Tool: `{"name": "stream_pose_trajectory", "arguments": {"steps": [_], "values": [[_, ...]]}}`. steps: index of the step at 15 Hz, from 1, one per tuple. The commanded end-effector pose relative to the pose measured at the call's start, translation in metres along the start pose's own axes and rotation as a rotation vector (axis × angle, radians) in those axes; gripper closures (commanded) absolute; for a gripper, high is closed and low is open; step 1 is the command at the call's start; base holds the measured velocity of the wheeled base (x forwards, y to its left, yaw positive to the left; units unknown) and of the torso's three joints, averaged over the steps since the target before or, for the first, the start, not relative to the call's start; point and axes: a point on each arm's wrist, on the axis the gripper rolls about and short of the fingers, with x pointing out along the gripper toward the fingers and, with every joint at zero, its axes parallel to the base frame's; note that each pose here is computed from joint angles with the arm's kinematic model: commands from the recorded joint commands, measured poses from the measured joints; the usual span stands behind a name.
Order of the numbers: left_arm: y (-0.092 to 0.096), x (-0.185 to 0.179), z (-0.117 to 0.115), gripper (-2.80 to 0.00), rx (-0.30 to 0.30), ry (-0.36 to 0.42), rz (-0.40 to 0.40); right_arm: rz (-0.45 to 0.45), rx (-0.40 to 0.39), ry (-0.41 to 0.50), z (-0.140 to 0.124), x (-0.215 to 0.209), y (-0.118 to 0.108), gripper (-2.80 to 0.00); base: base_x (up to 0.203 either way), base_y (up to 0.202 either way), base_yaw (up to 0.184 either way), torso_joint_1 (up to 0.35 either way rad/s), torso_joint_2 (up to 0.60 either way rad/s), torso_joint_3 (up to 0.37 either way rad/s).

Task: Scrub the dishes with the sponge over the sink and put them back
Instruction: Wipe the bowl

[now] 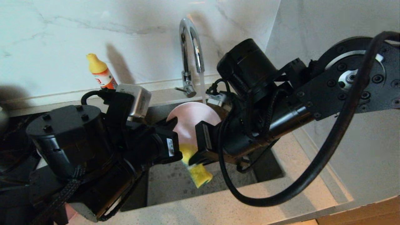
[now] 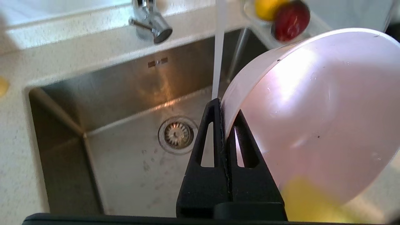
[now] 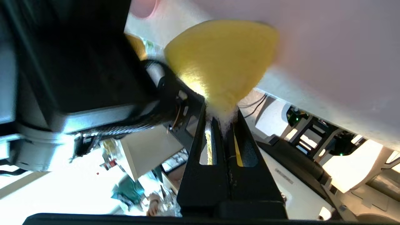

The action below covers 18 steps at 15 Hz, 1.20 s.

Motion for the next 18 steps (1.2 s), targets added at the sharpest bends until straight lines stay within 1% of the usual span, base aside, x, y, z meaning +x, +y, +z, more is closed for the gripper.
{"name": "stream_pose_trajectory", "arguments": {"steps": [1, 4, 7, 10, 18], "values": [[-0.001, 0.002, 0.002, 0.0, -0.004, -0.01, 0.004, 0.004, -0.007, 0.024, -0.005, 0.007, 0.005, 0.0, 0.0, 0.0, 0.0, 0.0, 0.0, 0.0], [0.0, 0.0, 0.001, 0.0, -0.003, -0.005, 0.004, -0.017, 0.018, 0.018, -0.001, 0.004, -0.004, 0.0, 0.0, 0.0, 0.0, 0.0, 0.0, 0.0], [0.001, 0.0, 0.003, 0.0, -0.005, -0.013, 0.007, -0.028, 0.046, -0.022, 0.007, -0.017, -0.012, 0.0, 0.0, 0.0, 0.0, 0.0, 0.0, 0.0], [0.001, 0.0, 0.003, 0.0, -0.004, -0.013, 0.019, -0.046, 0.067, -0.033, 0.009, -0.028, -0.018, 0.0, 0.0, 0.0, 0.0, 0.0, 0.0, 0.0], [0.002, -0.002, -0.002, 0.0, 0.004, 0.004, 0.02, -0.039, 0.089, -0.097, 0.018, -0.049, -0.026, 0.0, 0.0, 0.0, 0.0, 0.0, 0.0, 0.0]]}}
